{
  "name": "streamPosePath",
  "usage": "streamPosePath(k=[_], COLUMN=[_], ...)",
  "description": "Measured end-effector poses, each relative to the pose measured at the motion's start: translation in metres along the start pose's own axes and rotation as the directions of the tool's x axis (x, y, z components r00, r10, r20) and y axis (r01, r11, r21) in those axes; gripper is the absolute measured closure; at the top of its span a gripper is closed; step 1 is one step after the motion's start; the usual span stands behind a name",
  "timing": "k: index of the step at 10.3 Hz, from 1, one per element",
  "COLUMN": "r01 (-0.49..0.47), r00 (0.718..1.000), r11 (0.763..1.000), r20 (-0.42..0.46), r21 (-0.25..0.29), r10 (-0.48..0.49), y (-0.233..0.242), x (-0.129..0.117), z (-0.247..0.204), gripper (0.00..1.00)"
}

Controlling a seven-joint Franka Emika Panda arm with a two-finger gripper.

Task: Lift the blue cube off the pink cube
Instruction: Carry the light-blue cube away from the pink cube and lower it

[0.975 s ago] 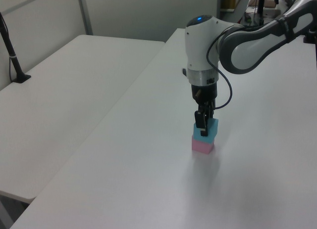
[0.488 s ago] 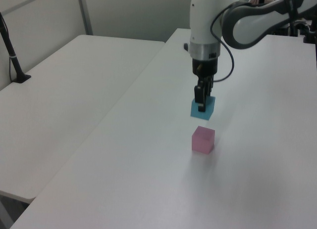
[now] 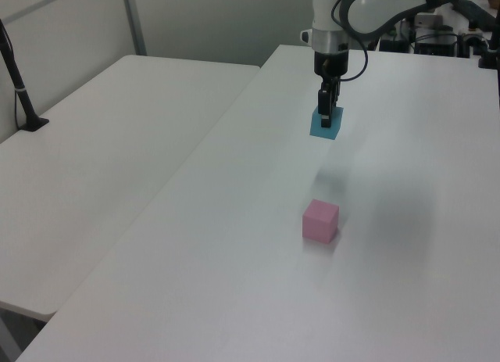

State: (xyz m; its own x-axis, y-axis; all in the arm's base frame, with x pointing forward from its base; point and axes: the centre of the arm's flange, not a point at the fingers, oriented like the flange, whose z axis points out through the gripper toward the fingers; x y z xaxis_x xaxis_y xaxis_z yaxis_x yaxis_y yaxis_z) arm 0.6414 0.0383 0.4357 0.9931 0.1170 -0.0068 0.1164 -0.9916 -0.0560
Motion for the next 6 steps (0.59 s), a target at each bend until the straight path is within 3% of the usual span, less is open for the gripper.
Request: streamPosePath(k=[5,6], r01=[0.085,0.087], r00=[0.988,0.988], r11=[0.992,0.992], r20=[0.137,0.132], r21=[-0.093,-0.093], r10=[-0.072,-0.074], y=[0.018,0.018], x=[0.01,0.012], z=[0.092,0.098], gripper=[0.36,0.27])
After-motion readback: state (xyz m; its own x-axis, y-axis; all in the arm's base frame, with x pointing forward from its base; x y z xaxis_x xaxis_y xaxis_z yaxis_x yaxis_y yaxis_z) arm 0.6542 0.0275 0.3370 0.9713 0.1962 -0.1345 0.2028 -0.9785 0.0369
